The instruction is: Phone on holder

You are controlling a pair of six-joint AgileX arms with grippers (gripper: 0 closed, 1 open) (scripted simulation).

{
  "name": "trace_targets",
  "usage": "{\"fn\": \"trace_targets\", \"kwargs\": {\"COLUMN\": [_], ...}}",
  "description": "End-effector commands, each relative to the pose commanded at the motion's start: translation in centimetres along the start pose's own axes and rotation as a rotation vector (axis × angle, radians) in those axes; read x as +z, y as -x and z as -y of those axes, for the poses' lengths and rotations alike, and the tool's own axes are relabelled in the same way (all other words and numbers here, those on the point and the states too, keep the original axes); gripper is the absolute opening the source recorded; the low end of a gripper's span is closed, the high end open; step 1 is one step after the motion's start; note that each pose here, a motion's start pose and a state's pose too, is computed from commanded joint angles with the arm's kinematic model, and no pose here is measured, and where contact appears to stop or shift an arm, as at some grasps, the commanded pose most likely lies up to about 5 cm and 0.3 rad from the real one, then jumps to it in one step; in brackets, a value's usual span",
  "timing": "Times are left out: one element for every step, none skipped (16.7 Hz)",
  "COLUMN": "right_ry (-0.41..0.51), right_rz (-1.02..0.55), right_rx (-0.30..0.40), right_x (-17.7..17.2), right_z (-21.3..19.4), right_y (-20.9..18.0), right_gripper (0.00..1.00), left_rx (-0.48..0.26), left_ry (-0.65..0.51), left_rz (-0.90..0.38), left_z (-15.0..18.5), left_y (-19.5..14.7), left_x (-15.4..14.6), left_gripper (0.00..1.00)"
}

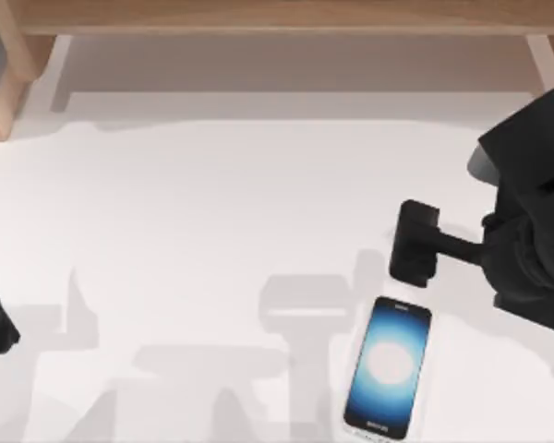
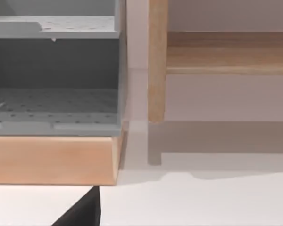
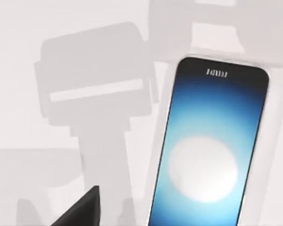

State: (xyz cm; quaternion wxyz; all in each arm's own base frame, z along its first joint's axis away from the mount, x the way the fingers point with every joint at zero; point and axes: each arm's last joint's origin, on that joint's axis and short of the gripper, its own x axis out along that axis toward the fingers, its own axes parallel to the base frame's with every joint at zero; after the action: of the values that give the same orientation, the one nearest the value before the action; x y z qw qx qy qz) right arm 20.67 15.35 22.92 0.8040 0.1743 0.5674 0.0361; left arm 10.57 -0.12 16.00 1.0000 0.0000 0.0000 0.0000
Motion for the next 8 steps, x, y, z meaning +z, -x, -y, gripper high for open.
{"fn": "trace_targets", "kwargs": {"right_ry": [-0.022, -0.042, -0.060, -0.077, -0.092, -0.104, -0.114, -0.121], "right_rz": [-0.061, -0.114, -0.158, -0.195, -0.224, -0.247, -0.264, -0.276], "right_rx": [-0.054, -0.109, -0.162, -0.210, -0.252, -0.288, -0.316, -0.336], "right_x": [0.2, 0.3, 0.3, 0.3, 0.3, 0.3, 0.3, 0.3], "right_z": [-1.2, -2.3, -3.2, -4.0, -4.5, -4.9, -5.2, -5.4], "right_y": [-1.3, -2.6, -3.9, -5.0, -6.0, -6.9, -7.5, -8.0], "right_gripper": [1.00, 1.00, 1.00, 1.00, 1.00, 1.00, 1.00, 1.00], "left_rx": [0.000, 0.000, 0.000, 0.000, 0.000, 0.000, 0.000, 0.000], "left_ry": [0.000, 0.000, 0.000, 0.000, 0.000, 0.000, 0.000, 0.000], "left_rz": [0.000, 0.000, 0.000, 0.000, 0.000, 0.000, 0.000, 0.000], "left_z": [0.0, 0.0, 0.0, 0.0, 0.0, 0.0, 0.0, 0.0], "left_y": [0.0, 0.0, 0.0, 0.0, 0.0, 0.0, 0.0, 0.0], "left_x": [0.0, 0.0, 0.0, 0.0, 0.0, 0.0, 0.0, 0.0], "left_gripper": [1.00, 1.00, 1.00, 1.00, 1.00, 1.00, 1.00, 1.00]}}
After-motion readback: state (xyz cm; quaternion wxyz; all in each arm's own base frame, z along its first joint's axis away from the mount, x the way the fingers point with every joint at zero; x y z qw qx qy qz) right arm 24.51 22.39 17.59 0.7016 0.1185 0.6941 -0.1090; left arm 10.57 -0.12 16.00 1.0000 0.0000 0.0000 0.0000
